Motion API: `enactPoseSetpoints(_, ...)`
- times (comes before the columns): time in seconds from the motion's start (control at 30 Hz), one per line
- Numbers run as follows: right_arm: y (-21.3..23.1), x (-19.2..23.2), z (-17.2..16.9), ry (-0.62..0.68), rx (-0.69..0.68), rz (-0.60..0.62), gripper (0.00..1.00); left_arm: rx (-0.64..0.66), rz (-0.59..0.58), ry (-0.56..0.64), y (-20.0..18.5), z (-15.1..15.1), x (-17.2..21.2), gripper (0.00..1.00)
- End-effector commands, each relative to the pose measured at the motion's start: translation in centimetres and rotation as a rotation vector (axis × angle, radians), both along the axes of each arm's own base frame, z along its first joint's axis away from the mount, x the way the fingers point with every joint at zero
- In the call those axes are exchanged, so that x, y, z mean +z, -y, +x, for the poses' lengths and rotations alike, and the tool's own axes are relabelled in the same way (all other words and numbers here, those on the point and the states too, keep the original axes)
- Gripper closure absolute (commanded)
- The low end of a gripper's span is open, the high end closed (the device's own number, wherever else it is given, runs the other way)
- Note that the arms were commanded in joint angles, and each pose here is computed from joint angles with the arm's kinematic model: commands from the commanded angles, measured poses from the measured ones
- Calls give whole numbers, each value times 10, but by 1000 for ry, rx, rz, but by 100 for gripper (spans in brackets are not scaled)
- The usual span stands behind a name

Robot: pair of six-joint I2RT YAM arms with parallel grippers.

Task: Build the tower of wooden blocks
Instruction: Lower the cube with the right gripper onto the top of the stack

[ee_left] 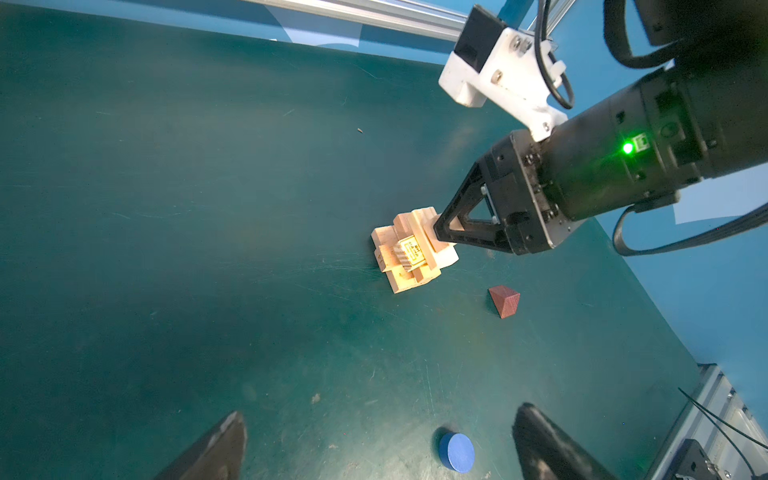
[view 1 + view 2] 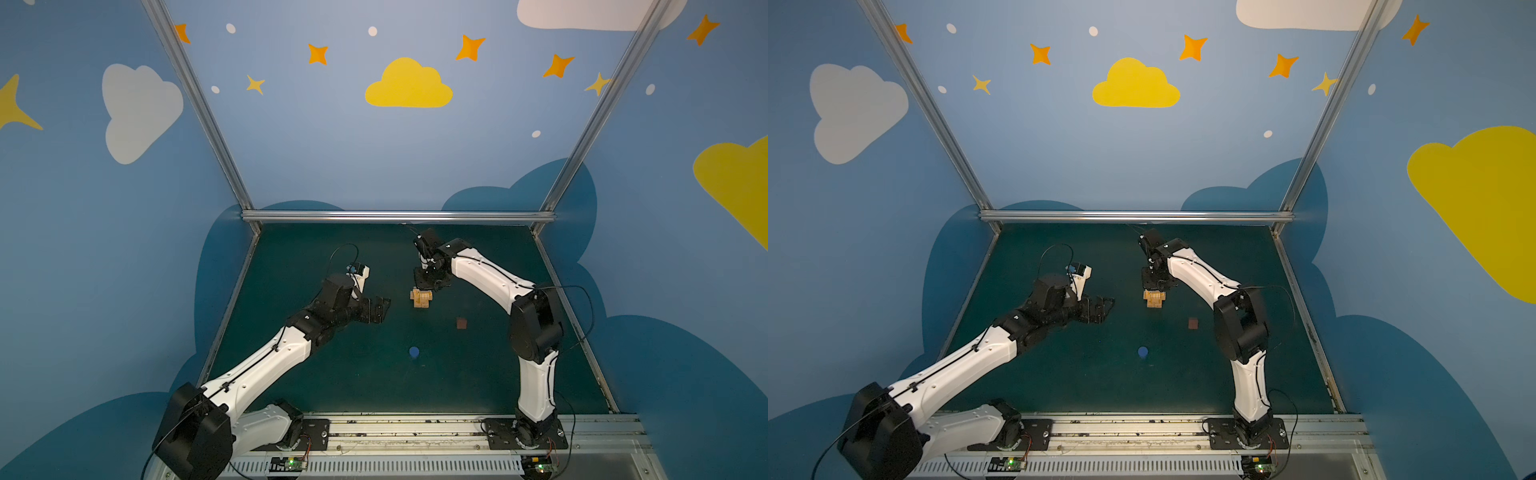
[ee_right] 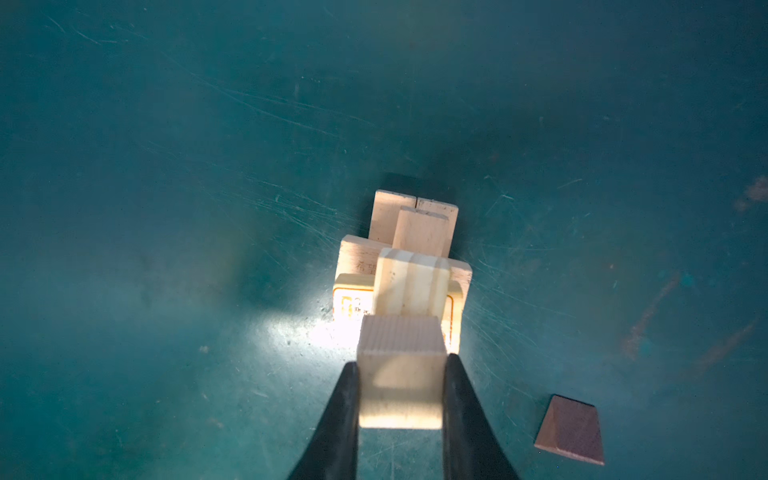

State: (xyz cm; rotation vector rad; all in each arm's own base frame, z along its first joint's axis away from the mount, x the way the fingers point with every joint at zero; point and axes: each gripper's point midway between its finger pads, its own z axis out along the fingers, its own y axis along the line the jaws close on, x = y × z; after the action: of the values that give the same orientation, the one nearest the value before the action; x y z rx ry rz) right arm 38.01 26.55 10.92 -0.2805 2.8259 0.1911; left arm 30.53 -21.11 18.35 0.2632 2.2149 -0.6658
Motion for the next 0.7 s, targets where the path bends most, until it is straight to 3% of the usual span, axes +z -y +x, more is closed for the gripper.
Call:
enactPoseSetpoints(0.0,0,6,8,17,-8,-4,80,4,-7,32,-1,1,9,1)
enactPoseSetpoints(0.17,-2,6,7,12,-6,6,78,4,-10,31,-1,1,9,1)
enactPoseSetpoints(0.3,-2,6,7,10,-6,5,68,9,-8,37,-2,1,11,1)
enactPoseSetpoints(0.67,1,7,7,15,-16,-7,66,21,-6,49,-5,2,13,1)
